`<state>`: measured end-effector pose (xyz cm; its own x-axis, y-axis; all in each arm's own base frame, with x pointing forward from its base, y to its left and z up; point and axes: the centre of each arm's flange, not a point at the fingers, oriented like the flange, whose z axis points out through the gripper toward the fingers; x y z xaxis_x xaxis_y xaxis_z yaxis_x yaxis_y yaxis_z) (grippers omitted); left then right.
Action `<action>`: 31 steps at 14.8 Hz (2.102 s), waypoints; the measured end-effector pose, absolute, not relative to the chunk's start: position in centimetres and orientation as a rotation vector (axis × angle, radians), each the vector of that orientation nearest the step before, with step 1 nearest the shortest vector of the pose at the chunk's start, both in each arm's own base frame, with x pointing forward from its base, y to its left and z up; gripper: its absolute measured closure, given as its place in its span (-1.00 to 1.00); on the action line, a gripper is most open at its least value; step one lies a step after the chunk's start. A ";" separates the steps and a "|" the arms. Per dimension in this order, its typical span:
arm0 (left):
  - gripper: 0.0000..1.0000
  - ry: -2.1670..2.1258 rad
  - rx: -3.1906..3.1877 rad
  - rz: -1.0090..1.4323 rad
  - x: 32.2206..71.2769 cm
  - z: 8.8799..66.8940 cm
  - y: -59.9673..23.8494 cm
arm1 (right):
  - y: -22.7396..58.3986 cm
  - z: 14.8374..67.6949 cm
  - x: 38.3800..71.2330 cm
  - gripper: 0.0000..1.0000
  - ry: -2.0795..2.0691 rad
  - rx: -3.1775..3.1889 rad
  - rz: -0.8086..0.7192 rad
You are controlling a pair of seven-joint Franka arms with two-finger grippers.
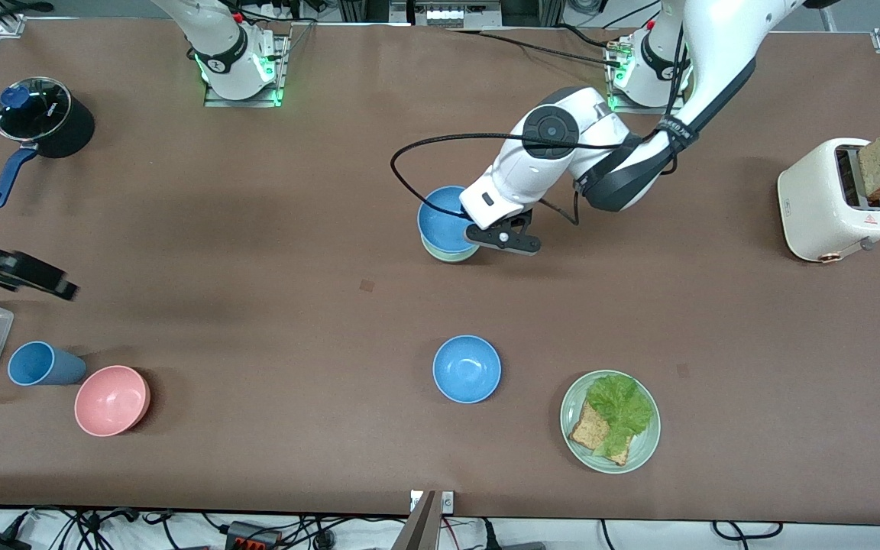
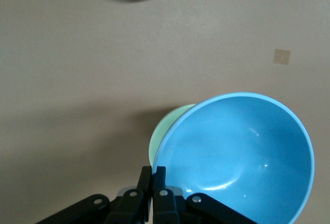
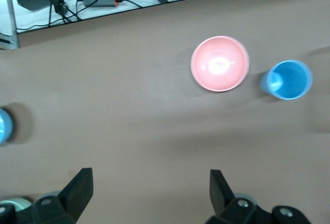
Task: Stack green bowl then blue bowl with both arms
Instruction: 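Open the left gripper to release the blue bowl while the right gripper rests, then lift the left gripper away from the stacked bowls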
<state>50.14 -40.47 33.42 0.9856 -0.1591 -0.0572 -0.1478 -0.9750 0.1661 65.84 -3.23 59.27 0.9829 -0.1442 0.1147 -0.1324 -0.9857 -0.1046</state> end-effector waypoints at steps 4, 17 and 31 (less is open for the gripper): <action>0.91 -0.286 2.951 -0.081 50.5 31.2 -40.8 | -3.4 60.8 64.1 -1.00 0.093 -3.103 -0.167; 0.91 -0.465 2.967 -0.108 49.9 27.9 -41.2 | -3.5 58.5 55.9 -1.00 0.046 -3.147 -0.069; -0.08 -0.374 2.987 -0.159 53.4 30.2 -37.5 | -3.3 57.0 57.0 -1.00 0.014 -3.149 -0.061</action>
